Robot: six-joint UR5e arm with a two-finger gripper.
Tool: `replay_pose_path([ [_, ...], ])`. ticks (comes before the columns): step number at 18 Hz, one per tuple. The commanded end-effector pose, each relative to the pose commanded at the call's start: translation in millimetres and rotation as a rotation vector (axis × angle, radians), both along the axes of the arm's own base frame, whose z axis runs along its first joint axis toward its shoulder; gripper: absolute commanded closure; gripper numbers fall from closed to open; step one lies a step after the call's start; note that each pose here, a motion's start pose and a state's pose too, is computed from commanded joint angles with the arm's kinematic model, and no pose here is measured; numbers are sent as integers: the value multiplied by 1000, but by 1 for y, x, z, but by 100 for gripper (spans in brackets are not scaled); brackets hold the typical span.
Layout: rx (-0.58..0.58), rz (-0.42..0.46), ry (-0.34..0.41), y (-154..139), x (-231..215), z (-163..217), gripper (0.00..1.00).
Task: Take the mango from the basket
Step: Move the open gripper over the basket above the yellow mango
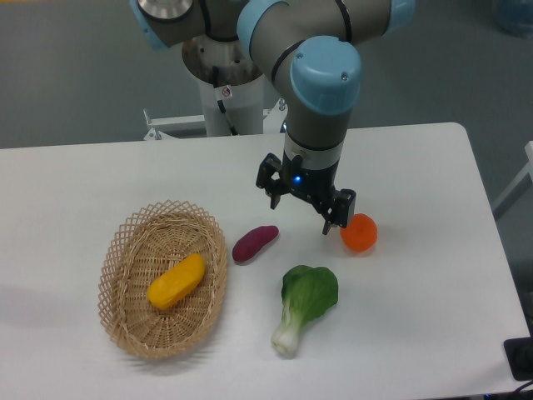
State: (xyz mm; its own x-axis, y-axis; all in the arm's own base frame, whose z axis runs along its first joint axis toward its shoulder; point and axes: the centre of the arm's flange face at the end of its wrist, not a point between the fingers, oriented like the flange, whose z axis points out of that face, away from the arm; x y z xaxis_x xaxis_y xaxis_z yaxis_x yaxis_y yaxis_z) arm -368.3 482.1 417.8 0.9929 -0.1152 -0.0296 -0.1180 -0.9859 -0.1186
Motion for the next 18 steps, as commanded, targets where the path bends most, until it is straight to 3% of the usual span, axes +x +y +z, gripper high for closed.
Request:
replay_pose_path([
  [7, -1, 48, -23, -9, 20, -8, 0],
  [11, 95, 125, -10, -12, 41, -19, 0],
  [16, 110, 243, -34, 23, 84, -41, 0],
  [18, 105, 246, -49, 43, 106, -54, 0],
])
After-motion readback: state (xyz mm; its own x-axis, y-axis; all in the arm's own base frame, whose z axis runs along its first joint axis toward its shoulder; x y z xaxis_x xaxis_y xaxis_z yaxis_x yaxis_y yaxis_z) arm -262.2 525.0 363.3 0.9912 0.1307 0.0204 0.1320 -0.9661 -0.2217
